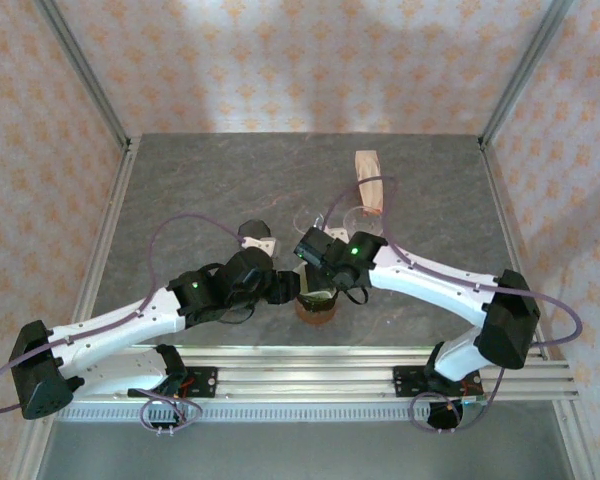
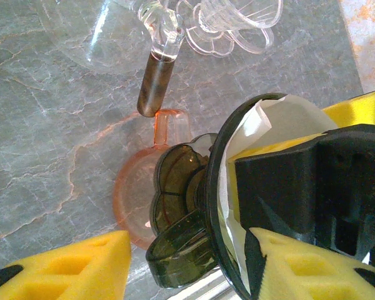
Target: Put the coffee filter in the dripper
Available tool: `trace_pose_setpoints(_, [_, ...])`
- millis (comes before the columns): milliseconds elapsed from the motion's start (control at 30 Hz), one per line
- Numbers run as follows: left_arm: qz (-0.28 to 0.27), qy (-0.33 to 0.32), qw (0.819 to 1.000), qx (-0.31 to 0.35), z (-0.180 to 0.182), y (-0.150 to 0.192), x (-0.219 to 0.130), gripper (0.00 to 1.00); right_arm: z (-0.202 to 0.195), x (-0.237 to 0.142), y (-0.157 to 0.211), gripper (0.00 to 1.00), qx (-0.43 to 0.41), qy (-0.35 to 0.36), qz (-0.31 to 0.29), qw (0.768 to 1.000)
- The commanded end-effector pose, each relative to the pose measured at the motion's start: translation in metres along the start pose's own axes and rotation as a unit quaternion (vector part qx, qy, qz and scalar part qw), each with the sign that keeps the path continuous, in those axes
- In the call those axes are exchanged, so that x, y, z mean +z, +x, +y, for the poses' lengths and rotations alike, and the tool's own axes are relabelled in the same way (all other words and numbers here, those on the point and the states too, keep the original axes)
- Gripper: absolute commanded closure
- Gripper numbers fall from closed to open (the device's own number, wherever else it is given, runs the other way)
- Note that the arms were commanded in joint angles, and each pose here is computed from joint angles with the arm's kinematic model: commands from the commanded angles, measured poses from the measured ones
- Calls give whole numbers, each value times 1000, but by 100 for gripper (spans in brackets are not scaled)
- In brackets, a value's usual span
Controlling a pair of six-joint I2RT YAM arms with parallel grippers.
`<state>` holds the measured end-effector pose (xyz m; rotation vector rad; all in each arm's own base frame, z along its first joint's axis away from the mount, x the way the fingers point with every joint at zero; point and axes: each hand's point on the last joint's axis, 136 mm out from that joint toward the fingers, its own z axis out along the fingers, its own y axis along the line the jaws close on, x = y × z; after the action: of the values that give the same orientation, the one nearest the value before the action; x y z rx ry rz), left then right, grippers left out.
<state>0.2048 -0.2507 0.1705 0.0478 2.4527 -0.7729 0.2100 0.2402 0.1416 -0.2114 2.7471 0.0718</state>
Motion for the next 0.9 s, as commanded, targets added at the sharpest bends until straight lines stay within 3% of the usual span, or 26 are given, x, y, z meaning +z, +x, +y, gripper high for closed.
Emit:
trace_pose_setpoints(0, [-4,0,1000,3,0,0,1,48,-5,0,-2,17,-9,17,4,1000])
trace_pose_setpoints(300, [-2,1,1000,3,0,2,5,48,-4,9,1,17,-6,8,-6,1000])
trace_pose_setpoints(867, [-6,10,1000,-2,-4,-1,1,47,-16,-36,-4,17,24,-17,-55,998])
